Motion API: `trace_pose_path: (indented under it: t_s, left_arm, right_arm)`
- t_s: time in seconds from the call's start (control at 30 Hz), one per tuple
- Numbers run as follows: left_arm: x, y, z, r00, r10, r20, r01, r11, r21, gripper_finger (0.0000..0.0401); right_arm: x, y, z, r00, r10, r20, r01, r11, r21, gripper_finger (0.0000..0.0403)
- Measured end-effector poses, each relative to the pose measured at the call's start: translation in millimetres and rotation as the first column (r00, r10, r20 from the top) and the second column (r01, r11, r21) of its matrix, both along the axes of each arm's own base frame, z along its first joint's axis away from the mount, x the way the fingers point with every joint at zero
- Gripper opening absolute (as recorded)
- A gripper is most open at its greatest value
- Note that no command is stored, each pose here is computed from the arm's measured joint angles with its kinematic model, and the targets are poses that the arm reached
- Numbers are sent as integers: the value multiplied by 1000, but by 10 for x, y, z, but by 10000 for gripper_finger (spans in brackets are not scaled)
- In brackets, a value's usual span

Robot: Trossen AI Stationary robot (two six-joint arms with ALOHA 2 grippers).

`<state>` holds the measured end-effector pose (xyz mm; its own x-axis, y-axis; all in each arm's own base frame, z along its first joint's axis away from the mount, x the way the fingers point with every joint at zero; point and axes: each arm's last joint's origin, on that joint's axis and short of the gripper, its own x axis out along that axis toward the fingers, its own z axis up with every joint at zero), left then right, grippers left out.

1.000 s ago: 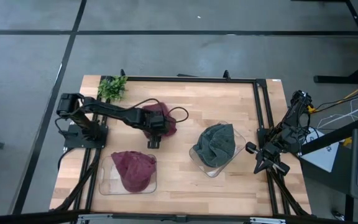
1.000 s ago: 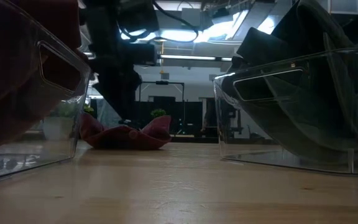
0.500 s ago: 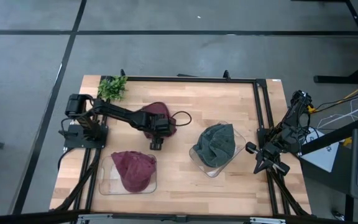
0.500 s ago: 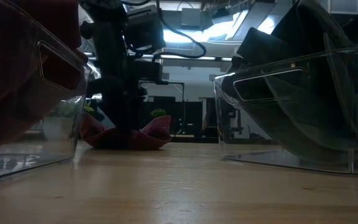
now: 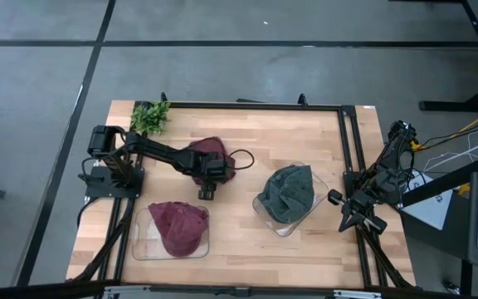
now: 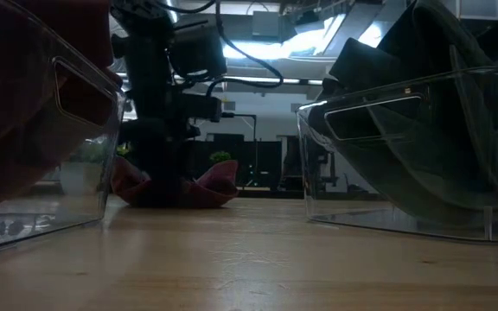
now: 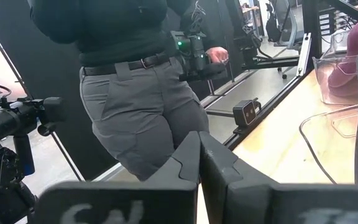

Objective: Pick & Place hat
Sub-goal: Put the red cap into the left transparent bin

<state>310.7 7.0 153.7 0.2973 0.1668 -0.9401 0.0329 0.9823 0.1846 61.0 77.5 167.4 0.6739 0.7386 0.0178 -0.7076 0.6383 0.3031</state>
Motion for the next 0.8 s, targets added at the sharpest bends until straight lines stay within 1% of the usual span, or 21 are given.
trace_pose_path:
  t_s: [0.2,0.4,0.57,0.67,0.73,0.8]
  left_arm:
    - [-13,0,-29,1000,-16,1,16,1000,4,198]
    - [48,0,-7,997,-23,67,23,1000,8,198]
    - [34,5,-11,998,-22,52,22,1000,6,197]
    - [29,5,-52,999,-20,27,20,1000,5,186]
    - [13,3,-106,1000,-6,-11,6,1000,-1,172]
    - [25,2,-146,1000,9,-19,-9,1000,-8,154]
  right_arm:
    - [0,0,0,1000,0,0,0,1000,0,6]
    - [0,0,0,1000,0,0,0,1000,0,6]
    - [0,0,0,1000,0,0,0,1000,0,6]
    - [0,0,0,1000,0,0,0,1000,0,6]
    - [0,0,0,1000,0,0,0,1000,0,6]
    - [0,0,0,1000,0,0,0,1000,-1,6]
